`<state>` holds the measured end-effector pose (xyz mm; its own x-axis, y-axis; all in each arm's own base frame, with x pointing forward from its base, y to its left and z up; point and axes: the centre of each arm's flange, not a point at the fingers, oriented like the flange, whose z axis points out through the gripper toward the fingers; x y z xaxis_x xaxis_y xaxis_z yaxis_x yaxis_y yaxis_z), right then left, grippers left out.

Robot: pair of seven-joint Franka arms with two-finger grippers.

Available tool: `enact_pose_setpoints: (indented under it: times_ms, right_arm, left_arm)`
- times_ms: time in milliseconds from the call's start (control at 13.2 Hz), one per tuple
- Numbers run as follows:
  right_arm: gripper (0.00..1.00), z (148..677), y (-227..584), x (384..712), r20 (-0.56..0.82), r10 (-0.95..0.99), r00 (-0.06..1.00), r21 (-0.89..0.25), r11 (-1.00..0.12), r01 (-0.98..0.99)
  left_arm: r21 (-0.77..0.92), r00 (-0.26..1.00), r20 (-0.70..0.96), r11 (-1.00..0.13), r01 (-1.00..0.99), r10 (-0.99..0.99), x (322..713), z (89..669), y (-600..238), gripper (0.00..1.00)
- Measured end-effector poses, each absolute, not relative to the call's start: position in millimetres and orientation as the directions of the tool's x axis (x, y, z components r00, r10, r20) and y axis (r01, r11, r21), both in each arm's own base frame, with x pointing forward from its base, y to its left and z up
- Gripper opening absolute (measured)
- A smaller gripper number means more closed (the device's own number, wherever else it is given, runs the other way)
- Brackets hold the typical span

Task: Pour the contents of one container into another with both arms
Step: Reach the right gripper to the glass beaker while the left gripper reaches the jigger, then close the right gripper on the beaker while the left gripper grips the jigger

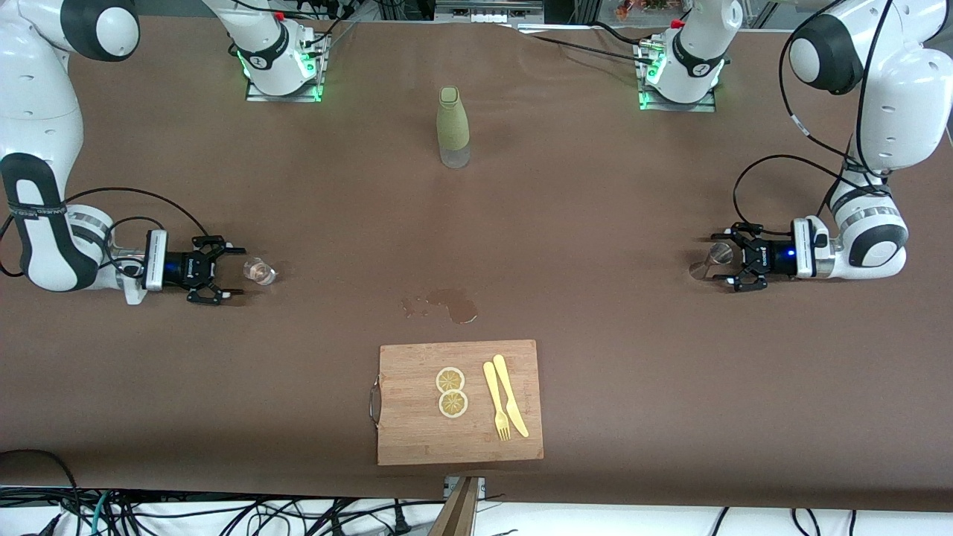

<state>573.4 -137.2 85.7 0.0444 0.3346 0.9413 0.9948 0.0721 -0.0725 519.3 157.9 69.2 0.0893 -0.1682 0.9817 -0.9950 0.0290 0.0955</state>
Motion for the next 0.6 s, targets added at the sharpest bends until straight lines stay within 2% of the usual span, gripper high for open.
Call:
enact_pose_setpoints:
  times_ms: [604]
  right_arm:
    - [0.99,53,-101,569,0.961,0.273,0.035,-0.063,0.096,0.993]
  left_arm:
    - [0.086,0.080,0.987,0.034,-0.996,-0.142,522,62,148,1.00]
